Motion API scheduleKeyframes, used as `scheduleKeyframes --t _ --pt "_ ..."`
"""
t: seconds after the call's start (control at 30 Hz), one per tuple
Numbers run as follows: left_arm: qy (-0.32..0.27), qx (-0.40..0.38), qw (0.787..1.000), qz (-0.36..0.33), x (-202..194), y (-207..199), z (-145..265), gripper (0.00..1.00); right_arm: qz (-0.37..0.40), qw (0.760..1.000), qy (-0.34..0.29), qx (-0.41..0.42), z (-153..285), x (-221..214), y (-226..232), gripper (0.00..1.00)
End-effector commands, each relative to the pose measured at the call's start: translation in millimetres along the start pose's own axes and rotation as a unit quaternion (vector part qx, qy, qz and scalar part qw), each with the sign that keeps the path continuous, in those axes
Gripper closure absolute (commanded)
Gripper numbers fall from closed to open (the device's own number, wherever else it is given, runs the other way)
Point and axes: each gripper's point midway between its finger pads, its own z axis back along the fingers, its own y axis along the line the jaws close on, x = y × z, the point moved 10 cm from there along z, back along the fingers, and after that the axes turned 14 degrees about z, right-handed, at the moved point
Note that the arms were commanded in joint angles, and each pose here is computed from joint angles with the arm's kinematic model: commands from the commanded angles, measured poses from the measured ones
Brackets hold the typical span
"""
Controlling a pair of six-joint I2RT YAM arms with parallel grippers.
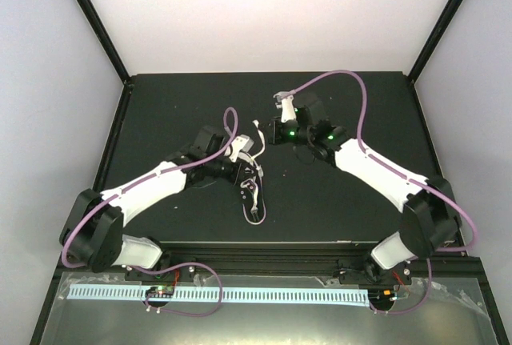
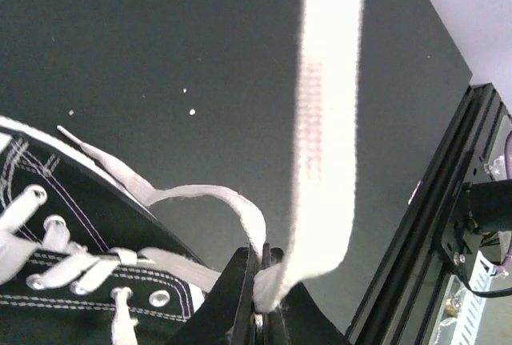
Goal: Tie the shoes
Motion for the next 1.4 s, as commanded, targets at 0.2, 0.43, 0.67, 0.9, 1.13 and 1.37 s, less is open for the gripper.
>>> scheduleKeyframes --t 0.2,0.43,0.67,0.9,1.13,1.37 --pt "-0.025 -0.046 0.998 0.036 -17.2 7.4 -4.4 0.98 -0.011 0.99 0.101 0.094 -81.4 -27.0 -2.6 0.56" --pt "-0.077 -0.017 0.995 0.059 -23.8 15.0 8.4 0.98 -0.029 0.995 0.096 0.015 -49.7 -43.3 -37.0 0.16" --pt "-0.092 0.004 0.993 0.075 -32.0 24.5 14.1 0.98 -0.048 0.99 0.132 0.018 -29.0 -92.7 -48.5 0.29" --pt "-0.109 0.011 0.99 0.093 -33.5 30.0 20.1 0.98 0.016 0.988 0.087 0.124 -11.2 -126.7 -29.4 0.28" --pt "-0.1 0.001 0.99 0.097 -32.0 29.8 18.1 0.99 0.083 0.983 0.099 0.128 -28.3 -135.8 -25.5 0.38" --pt "-0.1 -0.006 0.99 0.096 -31.1 28.2 18.5 0.98 0.108 0.98 0.112 0.124 -51.3 -132.6 -27.3 0.53"
